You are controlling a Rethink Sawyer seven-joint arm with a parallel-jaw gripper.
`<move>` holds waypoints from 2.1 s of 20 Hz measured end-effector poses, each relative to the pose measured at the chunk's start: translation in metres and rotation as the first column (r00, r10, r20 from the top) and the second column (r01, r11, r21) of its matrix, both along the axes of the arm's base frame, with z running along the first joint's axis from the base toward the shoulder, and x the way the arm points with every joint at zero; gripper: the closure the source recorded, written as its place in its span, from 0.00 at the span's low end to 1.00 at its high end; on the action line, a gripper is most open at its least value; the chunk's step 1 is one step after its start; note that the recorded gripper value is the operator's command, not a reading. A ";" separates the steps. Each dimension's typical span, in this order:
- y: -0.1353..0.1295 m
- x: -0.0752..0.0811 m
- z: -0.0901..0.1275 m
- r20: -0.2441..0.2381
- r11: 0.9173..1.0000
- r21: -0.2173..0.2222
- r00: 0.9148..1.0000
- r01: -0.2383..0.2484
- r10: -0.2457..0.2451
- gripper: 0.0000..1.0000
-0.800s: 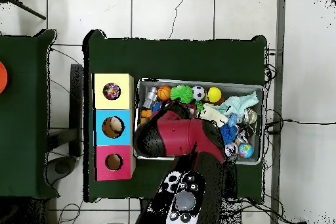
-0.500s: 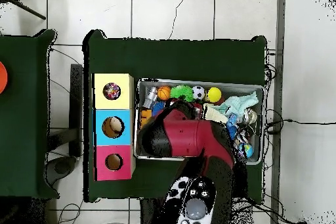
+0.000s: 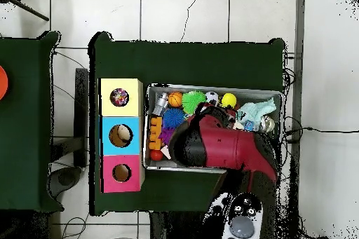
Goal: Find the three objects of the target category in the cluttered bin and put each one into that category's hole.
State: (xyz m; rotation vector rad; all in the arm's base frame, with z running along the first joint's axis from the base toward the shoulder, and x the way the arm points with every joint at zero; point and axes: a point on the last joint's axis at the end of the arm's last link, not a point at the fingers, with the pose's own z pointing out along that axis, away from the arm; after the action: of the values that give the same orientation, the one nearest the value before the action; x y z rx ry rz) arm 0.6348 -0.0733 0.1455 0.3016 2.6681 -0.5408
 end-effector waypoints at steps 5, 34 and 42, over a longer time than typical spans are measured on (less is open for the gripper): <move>-0.014 -0.004 -0.012 -0.019 1.000 0.005 1.000 0.024 -0.024 0.00; -0.058 -0.039 -0.115 -0.119 0.994 0.062 0.990 0.088 -0.080 0.00; -0.063 -0.042 -0.125 -0.123 0.994 0.056 0.989 0.089 -0.082 0.00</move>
State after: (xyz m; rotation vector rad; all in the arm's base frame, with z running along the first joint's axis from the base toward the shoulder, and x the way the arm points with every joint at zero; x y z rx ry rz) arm 0.5928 -0.1367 0.0204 0.4156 2.8027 -0.5186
